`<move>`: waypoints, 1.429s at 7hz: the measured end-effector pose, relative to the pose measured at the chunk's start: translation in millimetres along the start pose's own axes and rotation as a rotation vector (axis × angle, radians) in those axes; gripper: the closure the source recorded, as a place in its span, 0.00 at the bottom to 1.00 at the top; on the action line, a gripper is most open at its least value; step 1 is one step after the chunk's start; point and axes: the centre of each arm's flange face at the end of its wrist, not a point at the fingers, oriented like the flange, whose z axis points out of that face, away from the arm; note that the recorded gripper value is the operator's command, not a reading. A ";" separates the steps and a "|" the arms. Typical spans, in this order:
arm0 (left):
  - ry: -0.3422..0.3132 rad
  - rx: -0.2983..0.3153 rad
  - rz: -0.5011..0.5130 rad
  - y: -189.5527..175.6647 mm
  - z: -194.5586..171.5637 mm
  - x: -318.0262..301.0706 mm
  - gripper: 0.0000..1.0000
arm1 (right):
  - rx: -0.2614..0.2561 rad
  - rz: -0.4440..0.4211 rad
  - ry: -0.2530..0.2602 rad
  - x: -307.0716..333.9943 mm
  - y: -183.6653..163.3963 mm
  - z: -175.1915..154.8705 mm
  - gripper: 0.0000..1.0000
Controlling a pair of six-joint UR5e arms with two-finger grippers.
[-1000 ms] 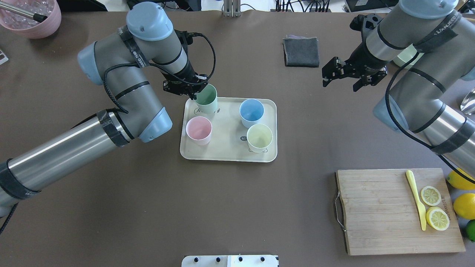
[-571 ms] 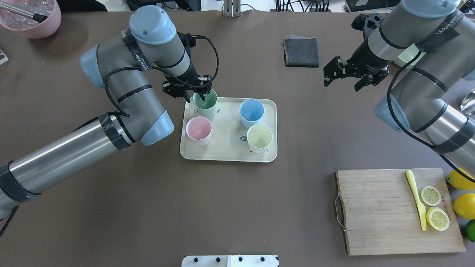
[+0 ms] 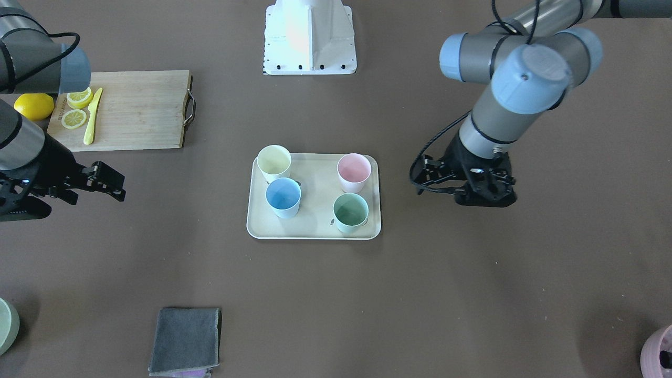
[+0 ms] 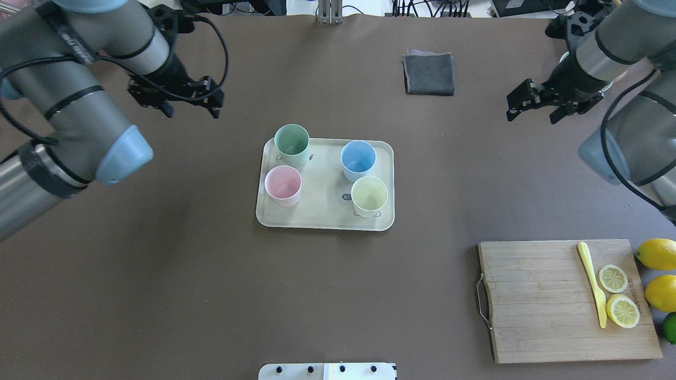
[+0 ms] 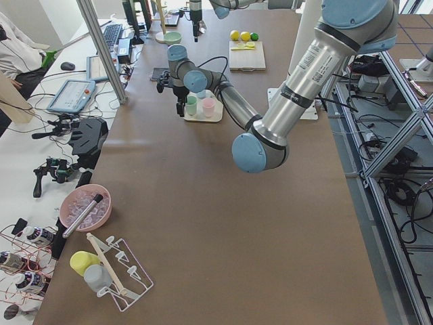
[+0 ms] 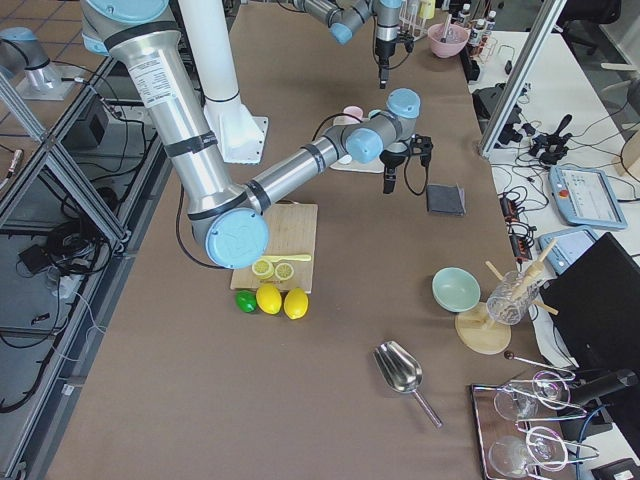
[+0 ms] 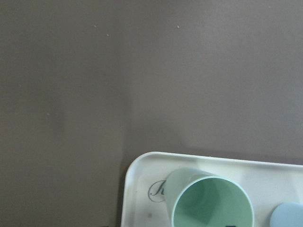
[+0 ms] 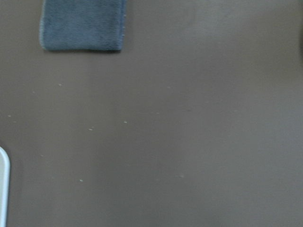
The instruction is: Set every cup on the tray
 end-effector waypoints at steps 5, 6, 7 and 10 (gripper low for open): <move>-0.160 0.004 0.222 53.7 -60.4 -286.4 0.02 | -0.031 -0.195 0.079 255.5 38.9 -26.3 0.00; -0.134 -0.005 0.230 65.7 -69.4 -314.9 0.02 | -0.047 -0.217 0.084 290.3 43.1 -22.3 0.00; -0.087 -0.019 0.223 79.7 -73.6 -336.0 0.02 | -0.053 -0.224 0.088 310.5 45.6 -21.2 0.00; -0.025 -0.042 0.191 98.8 -71.7 -357.3 0.02 | -0.053 -0.228 0.104 324.2 47.8 -22.7 0.00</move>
